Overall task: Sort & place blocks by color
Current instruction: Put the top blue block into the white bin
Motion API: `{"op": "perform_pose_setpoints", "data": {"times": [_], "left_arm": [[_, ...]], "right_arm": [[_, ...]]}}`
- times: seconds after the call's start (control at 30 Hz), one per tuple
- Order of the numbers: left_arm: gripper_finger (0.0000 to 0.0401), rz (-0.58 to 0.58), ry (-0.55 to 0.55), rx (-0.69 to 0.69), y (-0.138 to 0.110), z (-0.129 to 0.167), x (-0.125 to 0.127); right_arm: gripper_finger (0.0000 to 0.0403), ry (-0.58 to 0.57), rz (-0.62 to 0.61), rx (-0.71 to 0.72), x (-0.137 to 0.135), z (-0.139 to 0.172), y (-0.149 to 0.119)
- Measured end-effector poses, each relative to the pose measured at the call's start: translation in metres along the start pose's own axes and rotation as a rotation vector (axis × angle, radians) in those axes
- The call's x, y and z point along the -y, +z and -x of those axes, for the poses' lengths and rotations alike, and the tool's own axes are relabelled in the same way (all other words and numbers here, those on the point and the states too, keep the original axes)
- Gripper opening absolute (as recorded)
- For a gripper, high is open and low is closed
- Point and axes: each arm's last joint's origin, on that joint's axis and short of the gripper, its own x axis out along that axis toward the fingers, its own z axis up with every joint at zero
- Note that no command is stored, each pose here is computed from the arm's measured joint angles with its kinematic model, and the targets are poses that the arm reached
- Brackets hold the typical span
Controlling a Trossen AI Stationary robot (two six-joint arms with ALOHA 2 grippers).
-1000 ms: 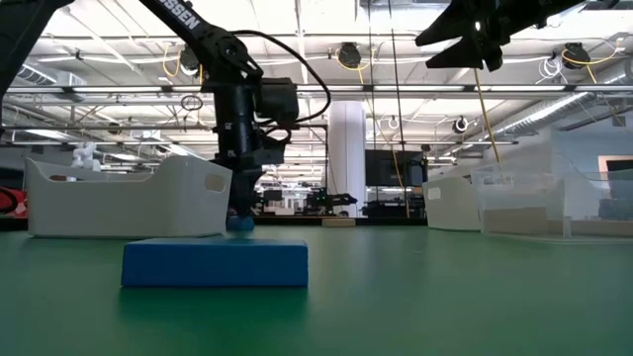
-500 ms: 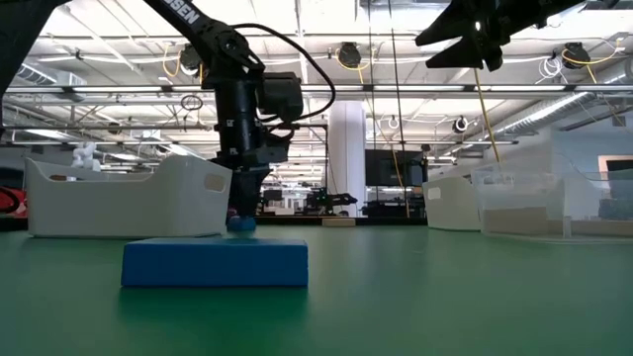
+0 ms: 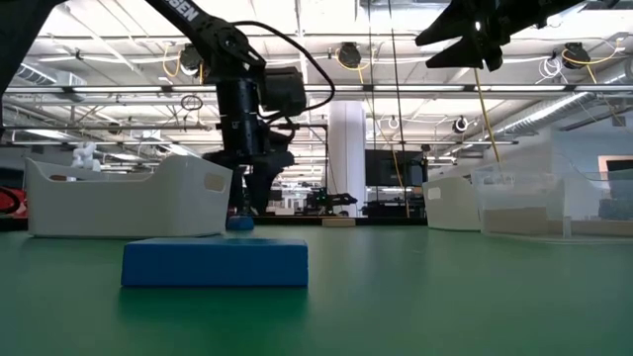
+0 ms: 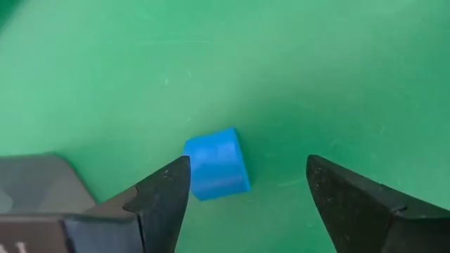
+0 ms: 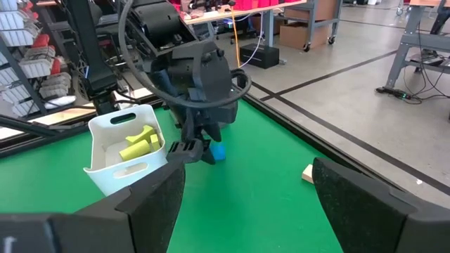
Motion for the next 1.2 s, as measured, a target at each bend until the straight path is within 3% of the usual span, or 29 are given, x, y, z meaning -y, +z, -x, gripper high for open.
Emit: {"op": "perform_pose_setpoints", "data": {"times": [0.43, 0.83, 1.0, 1.2], "left_arm": [[0.0213, 0.152, 0.019, -0.087, -0.001, -0.022, -0.006], [0.0132, 0.145, -0.026, -0.082, 0.001, -0.024, -0.004], [0.0132, 0.132, -0.077, -0.069, 0.002, -0.011, -0.005], [0.0132, 0.119, -0.216, 0.069, 0.009, 0.032, -0.004]], "right_arm": [[0.0300, 0.000, 0.000, 0.000, 0.000, 0.000, 0.000], [0.0300, 0.000, 0.000, 0.000, 0.000, 0.000, 0.000], [0.0300, 0.000, 0.000, 0.000, 0.000, 0.000, 0.000], [0.0300, 0.000, 0.000, 0.000, 0.000, 0.000, 0.000]]}}
